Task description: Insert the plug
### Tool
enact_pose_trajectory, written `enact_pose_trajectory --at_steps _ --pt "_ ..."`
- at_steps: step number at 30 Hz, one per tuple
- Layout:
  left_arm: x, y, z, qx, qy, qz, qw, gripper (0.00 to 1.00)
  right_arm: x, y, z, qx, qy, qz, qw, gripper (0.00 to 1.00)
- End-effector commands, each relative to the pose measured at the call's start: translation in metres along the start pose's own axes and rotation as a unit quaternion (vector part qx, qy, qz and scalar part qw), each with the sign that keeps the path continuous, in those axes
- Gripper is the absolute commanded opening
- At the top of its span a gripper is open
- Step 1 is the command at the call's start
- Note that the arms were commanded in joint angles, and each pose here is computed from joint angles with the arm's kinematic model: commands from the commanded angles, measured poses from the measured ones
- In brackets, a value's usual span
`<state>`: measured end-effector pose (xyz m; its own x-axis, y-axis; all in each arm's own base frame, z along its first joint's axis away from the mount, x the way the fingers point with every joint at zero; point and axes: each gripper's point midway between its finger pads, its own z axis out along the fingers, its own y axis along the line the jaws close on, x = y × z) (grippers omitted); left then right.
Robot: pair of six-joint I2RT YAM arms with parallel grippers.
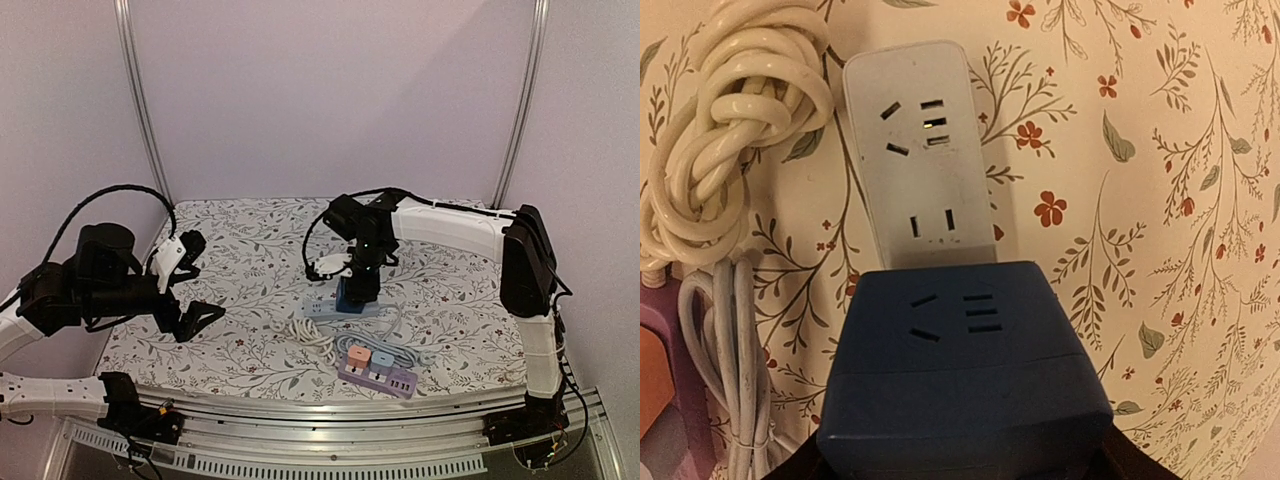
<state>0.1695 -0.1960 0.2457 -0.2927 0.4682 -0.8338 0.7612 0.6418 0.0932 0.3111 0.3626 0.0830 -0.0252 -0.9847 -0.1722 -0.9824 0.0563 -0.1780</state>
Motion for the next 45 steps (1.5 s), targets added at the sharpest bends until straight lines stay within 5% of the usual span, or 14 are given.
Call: enact_pose_trajectory --at_steps 1,14,30,45 --pt "-0.007 -0.003 -0.003 0.009 -0.001 -0.003 1.0 1.0 0.001 0.02 0.055 -0.053 0.023 0.013 0.998 0.14" --pt "-0.011 -0.003 -0.003 0.013 0.011 -0.002 1.0 0.99 -0.019 0.015 0.085 -0.022 0.031 0.006 0.999 0.39" --pt "-0.01 0.002 -0.011 0.0 0.013 -0.001 1.0 0.99 -0.034 0.028 0.101 -0.016 0.021 -0.017 1.0 0.49" --pt "-0.017 0.006 -0.01 -0.014 0.008 -0.02 1.0 0.99 -0.064 -0.004 0.066 0.051 -0.035 -0.02 0.998 0.73"
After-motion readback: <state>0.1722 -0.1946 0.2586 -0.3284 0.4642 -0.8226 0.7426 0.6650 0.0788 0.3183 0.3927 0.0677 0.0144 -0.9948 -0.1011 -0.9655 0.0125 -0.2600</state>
